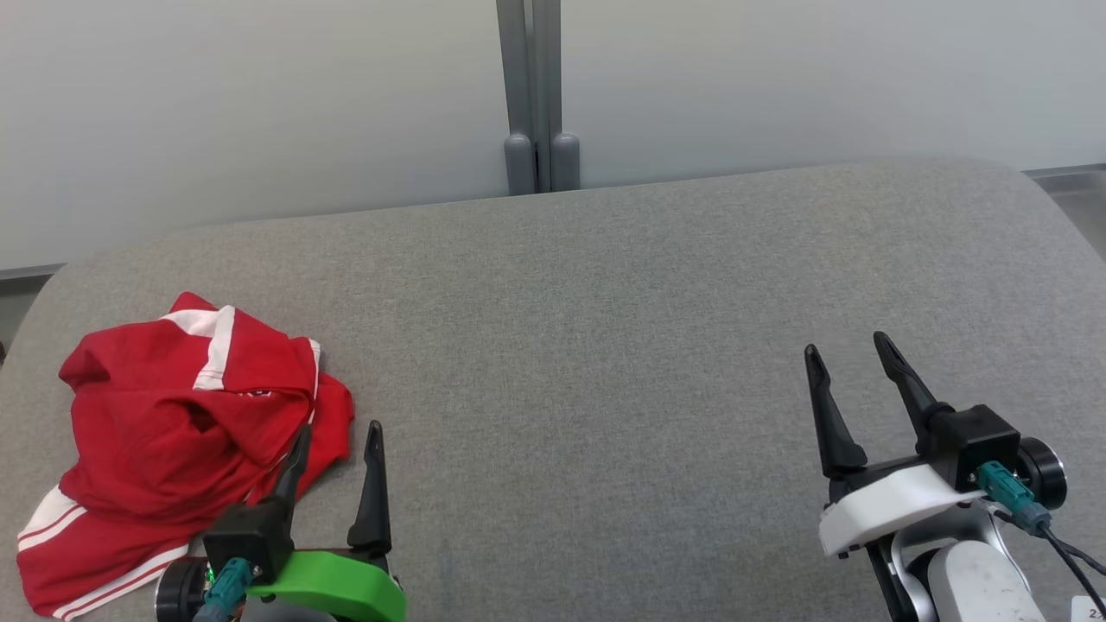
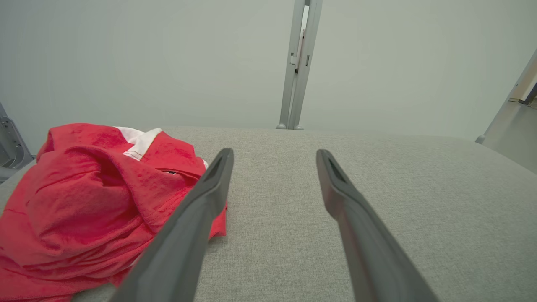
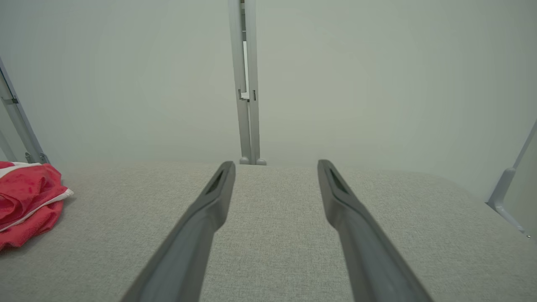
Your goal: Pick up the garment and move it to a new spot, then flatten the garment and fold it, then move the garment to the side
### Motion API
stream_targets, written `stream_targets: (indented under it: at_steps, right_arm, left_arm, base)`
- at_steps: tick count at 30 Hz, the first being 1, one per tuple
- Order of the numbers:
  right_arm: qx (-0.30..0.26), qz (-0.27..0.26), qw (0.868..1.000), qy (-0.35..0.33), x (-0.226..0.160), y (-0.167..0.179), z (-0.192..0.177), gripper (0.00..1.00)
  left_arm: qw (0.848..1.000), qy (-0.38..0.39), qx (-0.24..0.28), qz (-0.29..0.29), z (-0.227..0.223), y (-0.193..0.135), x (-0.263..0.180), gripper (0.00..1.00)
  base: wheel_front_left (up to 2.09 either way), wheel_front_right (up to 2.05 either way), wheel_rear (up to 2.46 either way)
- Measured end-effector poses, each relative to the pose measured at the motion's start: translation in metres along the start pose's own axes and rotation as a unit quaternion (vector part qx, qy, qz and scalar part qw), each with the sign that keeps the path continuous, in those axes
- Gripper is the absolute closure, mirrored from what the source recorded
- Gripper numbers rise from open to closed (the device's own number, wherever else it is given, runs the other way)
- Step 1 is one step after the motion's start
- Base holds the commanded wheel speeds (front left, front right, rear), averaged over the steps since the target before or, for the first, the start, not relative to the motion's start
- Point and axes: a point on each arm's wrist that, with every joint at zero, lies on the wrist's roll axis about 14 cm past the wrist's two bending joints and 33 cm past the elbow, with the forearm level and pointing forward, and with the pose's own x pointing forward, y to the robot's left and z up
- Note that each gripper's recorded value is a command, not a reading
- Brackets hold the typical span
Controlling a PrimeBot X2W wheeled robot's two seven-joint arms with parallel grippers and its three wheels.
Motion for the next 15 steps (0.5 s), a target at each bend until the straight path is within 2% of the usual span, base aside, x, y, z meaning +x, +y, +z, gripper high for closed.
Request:
stream_targets:
  at_steps: [8, 15]
  right_arm:
    - [-0.016, 0.011, 1.0, -0.013, 0.0, 0.007, 0.005, 0.0]
    - [0.016, 0.004, 1.0, -0.012, -0.004, 0.007, 0.002, 0.0]
  left_arm:
    - [0.999, -0.027, -0.023, 0.011, 0.012, 0.0, 0.001, 0.0]
    - [0.997, -0.042, -0.062, 0.023, 0.016, 0.01, -0.005, 0.0]
  base:
    - [0.0, 0.0, 0.0]
    - [0.0, 0.0, 0.0]
